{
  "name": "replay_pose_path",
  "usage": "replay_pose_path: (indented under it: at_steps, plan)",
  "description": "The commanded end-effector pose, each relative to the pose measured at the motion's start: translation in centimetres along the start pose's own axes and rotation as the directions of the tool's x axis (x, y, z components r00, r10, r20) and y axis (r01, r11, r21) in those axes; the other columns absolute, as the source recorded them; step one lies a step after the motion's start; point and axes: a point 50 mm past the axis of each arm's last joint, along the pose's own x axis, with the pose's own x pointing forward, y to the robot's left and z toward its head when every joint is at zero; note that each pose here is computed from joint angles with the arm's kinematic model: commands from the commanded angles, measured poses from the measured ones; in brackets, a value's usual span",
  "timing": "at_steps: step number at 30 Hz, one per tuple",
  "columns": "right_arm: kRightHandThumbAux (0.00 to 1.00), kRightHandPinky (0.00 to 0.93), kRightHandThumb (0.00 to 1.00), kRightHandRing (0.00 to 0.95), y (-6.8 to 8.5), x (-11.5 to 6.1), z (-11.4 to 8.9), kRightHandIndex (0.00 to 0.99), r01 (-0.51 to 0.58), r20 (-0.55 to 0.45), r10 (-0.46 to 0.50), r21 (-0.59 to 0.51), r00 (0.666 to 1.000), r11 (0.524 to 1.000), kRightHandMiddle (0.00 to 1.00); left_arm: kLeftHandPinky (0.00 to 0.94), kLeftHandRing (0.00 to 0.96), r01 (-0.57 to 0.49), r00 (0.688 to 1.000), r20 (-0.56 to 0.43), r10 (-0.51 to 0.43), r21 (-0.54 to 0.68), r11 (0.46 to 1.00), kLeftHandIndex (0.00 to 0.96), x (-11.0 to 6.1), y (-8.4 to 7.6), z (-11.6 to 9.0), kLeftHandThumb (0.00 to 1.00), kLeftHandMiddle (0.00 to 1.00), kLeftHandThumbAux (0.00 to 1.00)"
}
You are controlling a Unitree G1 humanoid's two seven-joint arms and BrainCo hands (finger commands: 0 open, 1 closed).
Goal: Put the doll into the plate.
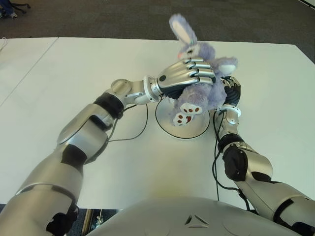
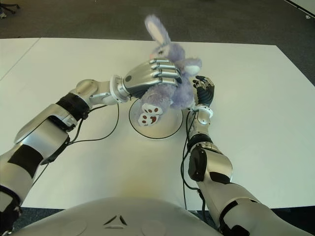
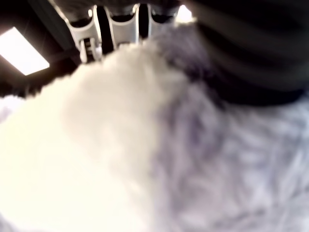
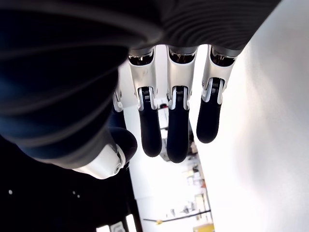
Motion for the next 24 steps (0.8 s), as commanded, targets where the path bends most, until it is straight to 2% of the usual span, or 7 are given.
replay_pose_path:
  at_steps: [1,8,14,17,19,21,24]
  plan:
    - [0.738,0.24,0.714,0.31,-4.1,-8.1,-9.9,0.401,0.103,-0.475,-0.145,-0.115,0.868,0.988,0.295,0.832,0.823,0.167,0.984,-0.045,-0.173,-0.111,0.98,0.659,-1.7,-1.5,0.6,0.54,0.825,0.75]
    - [0.738,0.246,0.711,0.291,-4.3,-8.4,-10.0,0.399,0.106,-0.475,-0.147,-0.111,0.868,0.988,0.28,0.835,0.826,0.288,0.946,-0.094,-0.312,-0.203,0.936,0.638,-4.8,-1.8,2.3,0.473,0.828,0.762]
    - [0.739,0.276,0.708,0.303,-4.1,-8.6,-10.1,0.399,0.107,-0.476,-0.133,-0.081,0.87,0.991,0.29,0.836,0.822,0.338,0.91,-0.151,-0.387,-0.273,0.901,0.631,-5.8,-1.0,3.3,0.46,0.824,0.769]
    - [0.739,0.277,0.708,0.307,-4.0,-8.6,-10.1,0.399,0.106,-0.476,-0.128,-0.073,0.87,0.992,0.296,0.834,0.818,0.342,0.902,-0.174,-0.394,-0.266,0.901,0.637,-6.5,-0.5,3.7,0.493,0.823,0.762]
    - [0.739,0.254,0.71,0.311,-3.9,-8.6,-10.1,0.4,0.109,-0.473,-0.125,-0.063,0.872,0.992,0.312,0.841,0.815,0.364,0.888,-0.199,-0.414,-0.246,0.898,0.657,-7.6,-0.6,3.9,0.617,0.816,0.734]
    - [0.739,0.269,0.711,0.316,-3.9,-8.6,-10.1,0.401,0.112,-0.467,-0.121,-0.048,0.876,0.993,0.317,0.845,0.818,0.379,0.875,-0.22,-0.432,-0.244,0.893,0.668,-8.6,-1.0,4.1,0.684,0.817,0.717]
    - [0.738,0.284,0.712,0.32,-3.8,-8.6,-10.0,0.402,0.116,-0.463,-0.118,-0.033,0.878,0.993,0.319,0.847,0.821,0.382,0.868,-0.235,-0.438,-0.248,0.89,0.675,-9.1,-1.4,4.4,0.727,0.818,0.704]
